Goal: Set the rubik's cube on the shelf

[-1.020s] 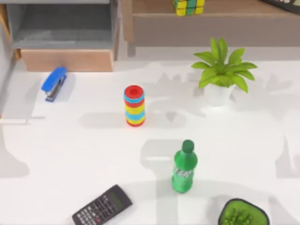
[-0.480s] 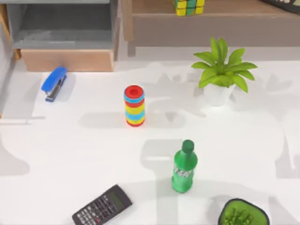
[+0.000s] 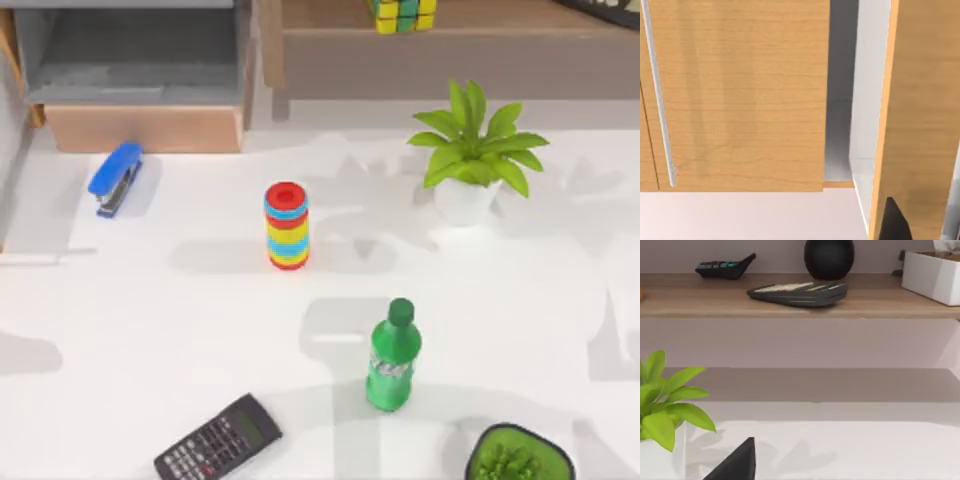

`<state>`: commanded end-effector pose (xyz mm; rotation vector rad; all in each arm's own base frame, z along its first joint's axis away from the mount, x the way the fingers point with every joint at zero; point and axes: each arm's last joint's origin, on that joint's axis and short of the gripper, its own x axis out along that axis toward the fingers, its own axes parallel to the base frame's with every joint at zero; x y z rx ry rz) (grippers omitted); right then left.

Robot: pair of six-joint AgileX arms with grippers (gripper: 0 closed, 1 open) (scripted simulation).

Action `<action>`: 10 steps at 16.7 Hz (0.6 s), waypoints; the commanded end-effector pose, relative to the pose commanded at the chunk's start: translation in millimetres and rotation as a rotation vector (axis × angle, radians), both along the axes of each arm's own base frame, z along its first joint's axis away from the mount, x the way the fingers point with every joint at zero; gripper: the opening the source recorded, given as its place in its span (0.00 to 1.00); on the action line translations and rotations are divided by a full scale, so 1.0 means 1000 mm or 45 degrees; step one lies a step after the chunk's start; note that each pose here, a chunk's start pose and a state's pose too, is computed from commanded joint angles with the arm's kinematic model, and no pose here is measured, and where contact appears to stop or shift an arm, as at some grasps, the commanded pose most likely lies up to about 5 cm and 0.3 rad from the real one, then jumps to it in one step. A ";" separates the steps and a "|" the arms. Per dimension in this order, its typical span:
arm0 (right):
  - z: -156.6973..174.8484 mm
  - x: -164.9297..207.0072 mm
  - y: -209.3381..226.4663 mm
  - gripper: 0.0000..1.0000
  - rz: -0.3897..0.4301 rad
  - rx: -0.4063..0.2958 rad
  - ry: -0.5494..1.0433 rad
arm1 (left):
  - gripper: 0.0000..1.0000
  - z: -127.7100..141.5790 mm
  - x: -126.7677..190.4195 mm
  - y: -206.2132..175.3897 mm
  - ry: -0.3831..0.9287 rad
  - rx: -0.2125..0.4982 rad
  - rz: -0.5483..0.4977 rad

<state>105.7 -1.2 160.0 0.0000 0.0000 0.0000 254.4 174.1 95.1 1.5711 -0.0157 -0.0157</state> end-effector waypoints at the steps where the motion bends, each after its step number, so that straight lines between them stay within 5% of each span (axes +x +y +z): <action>1: 0.000 0.000 0.000 1.00 0.000 0.000 0.000 | 0.00 0.000 0.000 0.000 0.000 0.000 0.000; 10: 0.000 0.000 0.000 1.00 0.000 0.000 0.000 | 0.00 -0.004 0.000 0.000 0.022 -0.022 0.003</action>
